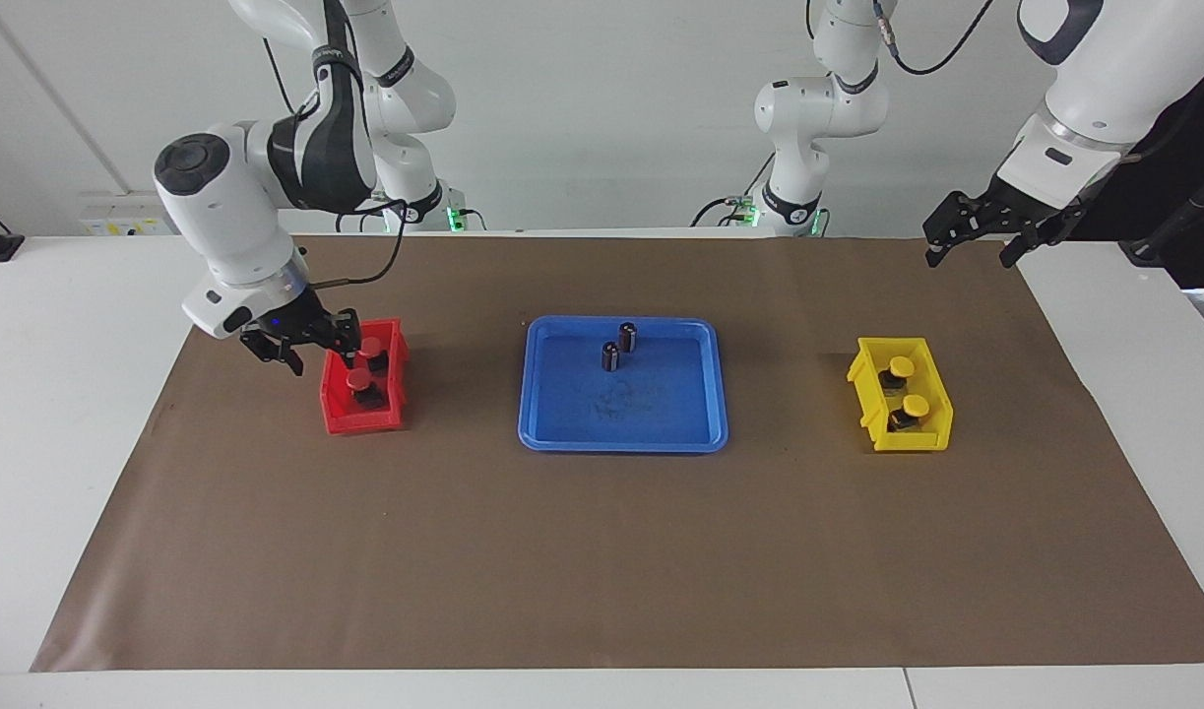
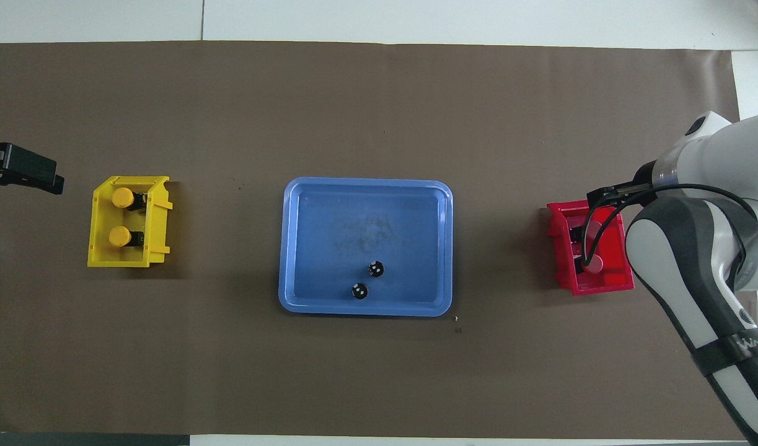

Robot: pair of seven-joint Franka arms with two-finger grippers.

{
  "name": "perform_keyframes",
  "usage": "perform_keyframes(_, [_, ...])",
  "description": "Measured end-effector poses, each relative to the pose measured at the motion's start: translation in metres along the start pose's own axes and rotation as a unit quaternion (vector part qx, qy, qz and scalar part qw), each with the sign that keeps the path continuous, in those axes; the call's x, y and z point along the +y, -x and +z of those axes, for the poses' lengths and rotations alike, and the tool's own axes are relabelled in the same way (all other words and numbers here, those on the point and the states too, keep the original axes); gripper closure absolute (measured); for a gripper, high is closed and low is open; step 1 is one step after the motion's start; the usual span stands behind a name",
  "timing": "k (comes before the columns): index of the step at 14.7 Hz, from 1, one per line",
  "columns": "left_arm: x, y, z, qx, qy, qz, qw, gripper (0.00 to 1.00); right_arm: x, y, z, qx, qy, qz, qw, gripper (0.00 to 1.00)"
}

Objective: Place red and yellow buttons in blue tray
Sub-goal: 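Reach the right gripper into the red rack and grasp a red button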

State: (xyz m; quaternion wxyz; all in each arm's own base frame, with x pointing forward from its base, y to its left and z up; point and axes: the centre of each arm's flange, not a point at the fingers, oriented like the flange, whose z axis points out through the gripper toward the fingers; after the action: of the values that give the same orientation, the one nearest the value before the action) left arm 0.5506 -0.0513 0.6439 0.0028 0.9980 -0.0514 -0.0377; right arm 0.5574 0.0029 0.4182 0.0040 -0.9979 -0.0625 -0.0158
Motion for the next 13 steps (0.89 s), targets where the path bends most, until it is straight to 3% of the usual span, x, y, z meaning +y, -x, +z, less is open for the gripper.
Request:
perform_keyframes(7, [-0.032,0.011,0.037,0.024,0.001,-0.03,0.999,0.0,0.0,0.014,0.04,0.01,0.002,0.003,1.0,0.3])
perform_keyframes(13, [-0.034,0.018,0.035,0.027,0.001,-0.032,0.999,0.0,-0.008,0.019,0.051,0.011,0.001,0.016,1.0,0.3])
